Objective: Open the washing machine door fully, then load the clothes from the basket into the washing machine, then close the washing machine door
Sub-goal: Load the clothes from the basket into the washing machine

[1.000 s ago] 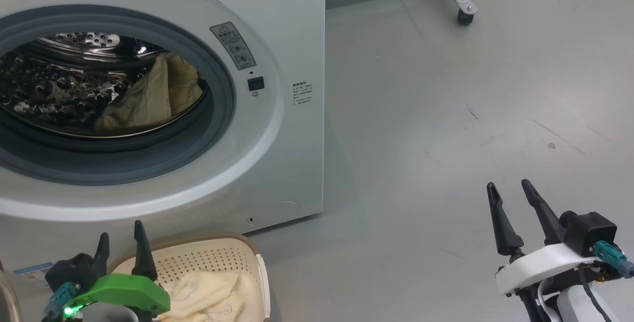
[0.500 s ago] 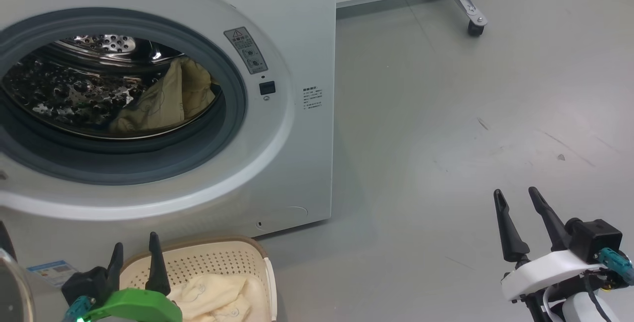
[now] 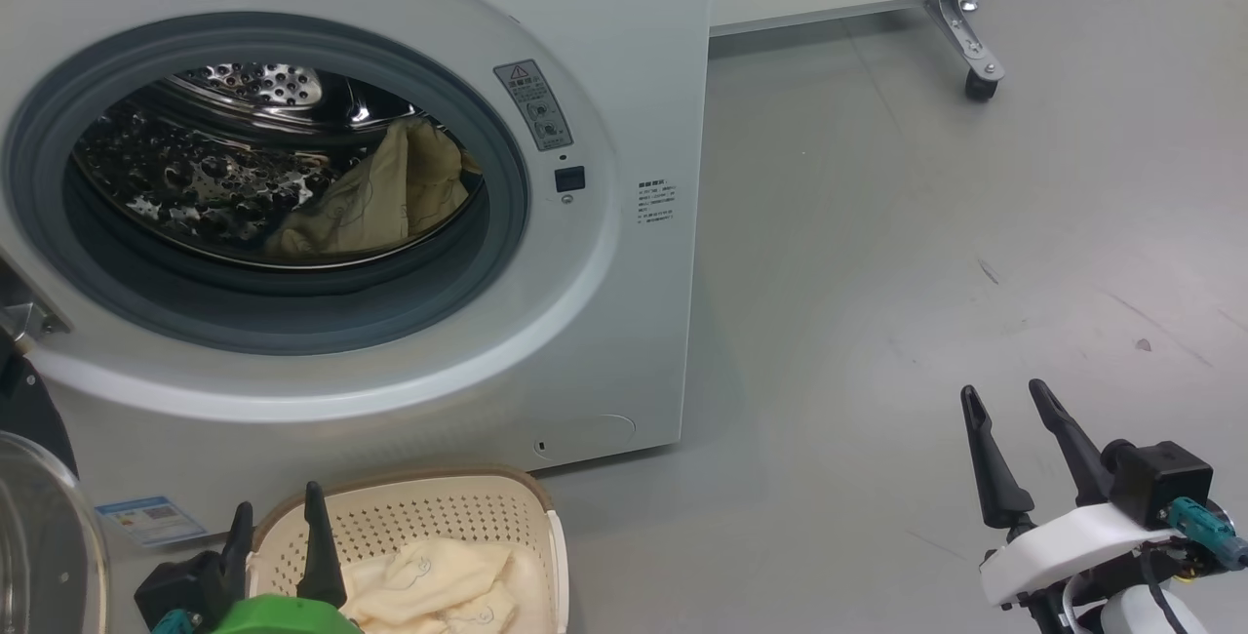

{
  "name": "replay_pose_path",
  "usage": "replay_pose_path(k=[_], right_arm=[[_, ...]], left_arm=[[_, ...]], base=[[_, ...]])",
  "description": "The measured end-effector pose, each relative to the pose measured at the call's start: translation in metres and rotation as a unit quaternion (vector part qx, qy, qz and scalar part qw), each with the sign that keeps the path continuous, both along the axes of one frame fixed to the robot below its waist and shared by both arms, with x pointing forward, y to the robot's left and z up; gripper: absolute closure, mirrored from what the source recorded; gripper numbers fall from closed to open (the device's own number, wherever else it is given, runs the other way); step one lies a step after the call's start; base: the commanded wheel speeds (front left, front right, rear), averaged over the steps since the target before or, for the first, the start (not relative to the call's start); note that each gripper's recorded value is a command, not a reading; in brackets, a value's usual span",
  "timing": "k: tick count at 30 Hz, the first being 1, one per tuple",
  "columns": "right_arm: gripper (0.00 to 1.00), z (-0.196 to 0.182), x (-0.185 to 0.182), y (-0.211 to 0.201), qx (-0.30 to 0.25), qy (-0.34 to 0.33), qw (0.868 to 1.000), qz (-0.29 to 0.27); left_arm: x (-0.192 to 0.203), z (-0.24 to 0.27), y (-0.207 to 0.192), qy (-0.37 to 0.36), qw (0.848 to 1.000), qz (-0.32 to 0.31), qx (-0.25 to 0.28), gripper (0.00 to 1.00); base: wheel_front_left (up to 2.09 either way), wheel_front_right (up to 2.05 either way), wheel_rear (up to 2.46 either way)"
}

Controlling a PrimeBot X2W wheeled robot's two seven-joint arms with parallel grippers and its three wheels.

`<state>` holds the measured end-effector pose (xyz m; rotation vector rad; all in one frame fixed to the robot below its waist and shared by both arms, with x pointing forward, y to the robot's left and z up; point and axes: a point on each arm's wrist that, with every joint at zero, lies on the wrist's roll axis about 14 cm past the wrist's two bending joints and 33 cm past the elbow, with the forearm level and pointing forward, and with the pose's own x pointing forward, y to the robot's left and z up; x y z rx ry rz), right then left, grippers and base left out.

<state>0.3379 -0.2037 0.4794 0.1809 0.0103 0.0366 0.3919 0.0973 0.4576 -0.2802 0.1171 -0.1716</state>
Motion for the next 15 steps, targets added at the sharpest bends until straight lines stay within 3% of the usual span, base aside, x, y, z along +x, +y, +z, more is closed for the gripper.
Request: replay_pose_path(k=[15], right_arm=[[0.0, 0.0, 0.004, 0.012, -0.007, 0.0, 1.0, 0.023]], left_arm=[[-0.01, 0.003, 0.016, -0.004, 0.999, 0.031, 0.002, 0.0]], base=[[0.0, 0.0, 0.0]])
